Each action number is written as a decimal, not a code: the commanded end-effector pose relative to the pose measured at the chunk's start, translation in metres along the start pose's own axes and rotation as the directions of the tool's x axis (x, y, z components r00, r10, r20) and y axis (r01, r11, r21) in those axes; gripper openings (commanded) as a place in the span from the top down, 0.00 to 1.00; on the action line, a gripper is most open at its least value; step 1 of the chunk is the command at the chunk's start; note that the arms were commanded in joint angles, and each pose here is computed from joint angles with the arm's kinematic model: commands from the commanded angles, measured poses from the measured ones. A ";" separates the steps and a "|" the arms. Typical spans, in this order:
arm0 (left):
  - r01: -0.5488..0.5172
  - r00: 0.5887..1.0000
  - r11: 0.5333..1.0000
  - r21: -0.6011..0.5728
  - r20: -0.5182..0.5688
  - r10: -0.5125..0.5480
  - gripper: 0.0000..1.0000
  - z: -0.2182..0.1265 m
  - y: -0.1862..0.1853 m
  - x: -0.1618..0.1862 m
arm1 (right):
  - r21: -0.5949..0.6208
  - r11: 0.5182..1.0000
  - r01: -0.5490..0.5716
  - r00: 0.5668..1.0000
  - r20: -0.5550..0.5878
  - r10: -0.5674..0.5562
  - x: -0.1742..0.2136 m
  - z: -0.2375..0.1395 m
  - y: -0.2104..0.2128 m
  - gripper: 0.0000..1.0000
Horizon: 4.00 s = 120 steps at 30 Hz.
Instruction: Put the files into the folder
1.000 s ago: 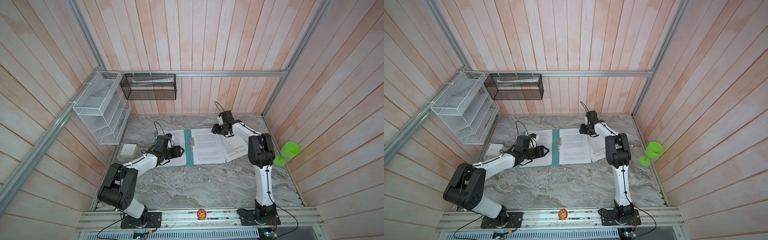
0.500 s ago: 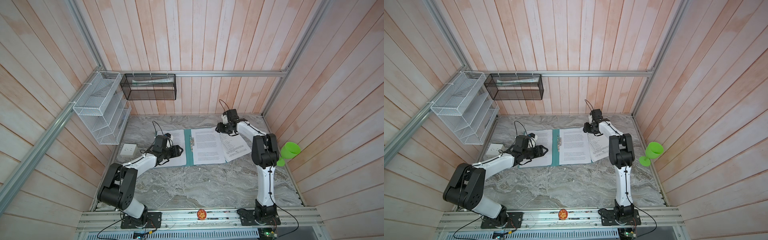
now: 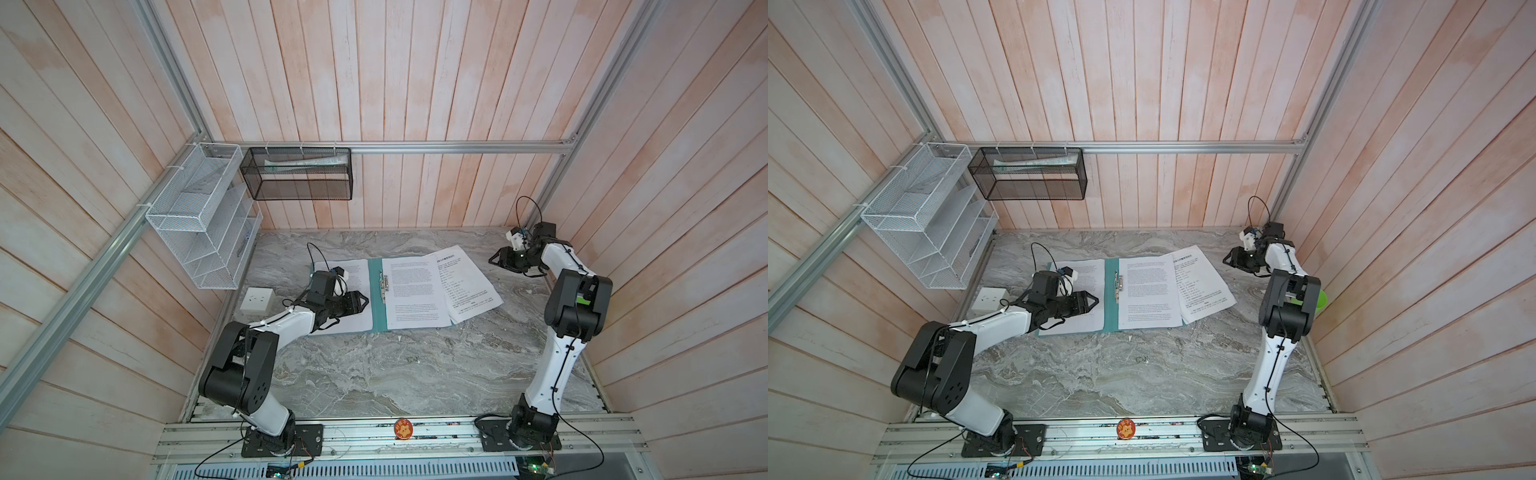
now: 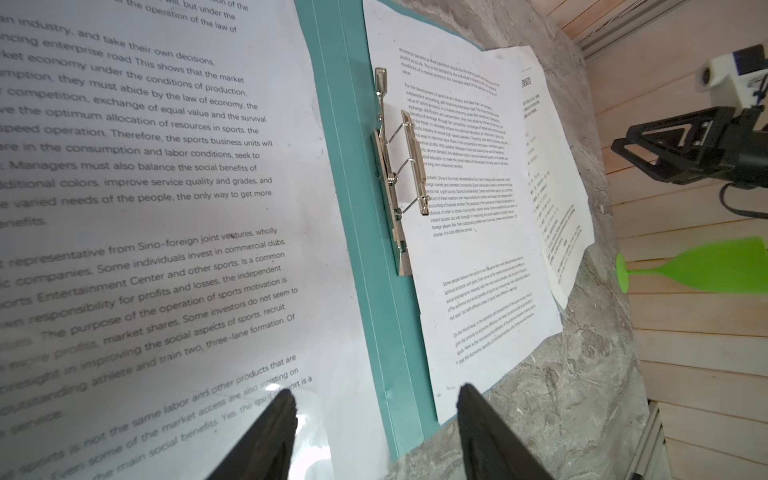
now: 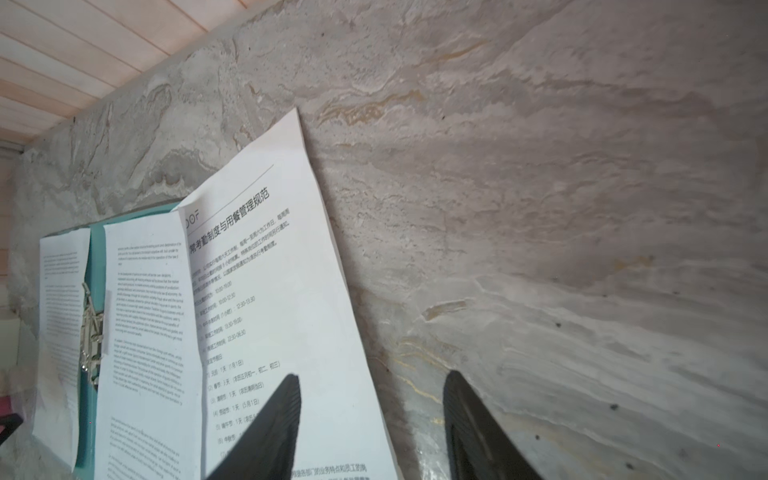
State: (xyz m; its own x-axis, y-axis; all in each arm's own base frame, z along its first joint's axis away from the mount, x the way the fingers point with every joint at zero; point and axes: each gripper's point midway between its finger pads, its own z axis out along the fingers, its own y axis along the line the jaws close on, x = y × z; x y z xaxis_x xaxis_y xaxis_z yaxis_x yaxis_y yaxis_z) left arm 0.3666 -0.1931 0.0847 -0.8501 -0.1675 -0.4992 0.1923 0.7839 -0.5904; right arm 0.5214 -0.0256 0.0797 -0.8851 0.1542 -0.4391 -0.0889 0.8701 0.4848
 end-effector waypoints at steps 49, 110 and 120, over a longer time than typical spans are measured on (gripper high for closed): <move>-0.018 1.000 1.000 -0.008 0.012 0.018 0.36 -0.001 -0.002 -0.010 | -0.437 0.897 -0.071 0.995 0.028 0.092 0.021 -0.028 0.049 1.00; -0.002 1.000 1.000 -0.010 -0.007 0.002 0.37 0.001 0.006 0.006 | -0.245 0.955 -0.167 0.984 -0.097 0.147 0.057 0.026 0.020 0.42; 0.002 1.000 1.000 0.003 -0.026 -0.002 0.37 0.005 0.007 0.011 | -0.376 0.909 -0.181 0.960 -0.270 0.079 0.093 0.068 0.061 0.45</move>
State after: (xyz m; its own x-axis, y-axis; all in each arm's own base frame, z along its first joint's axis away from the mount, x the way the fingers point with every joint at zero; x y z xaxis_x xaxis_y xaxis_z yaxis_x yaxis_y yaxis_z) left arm 0.3638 -0.1912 0.0792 -0.8547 -0.1640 -0.4925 0.1850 0.7903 -0.5842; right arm 0.4832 0.0518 0.0390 -0.9503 0.1517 -0.2720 -0.1211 0.6246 0.7715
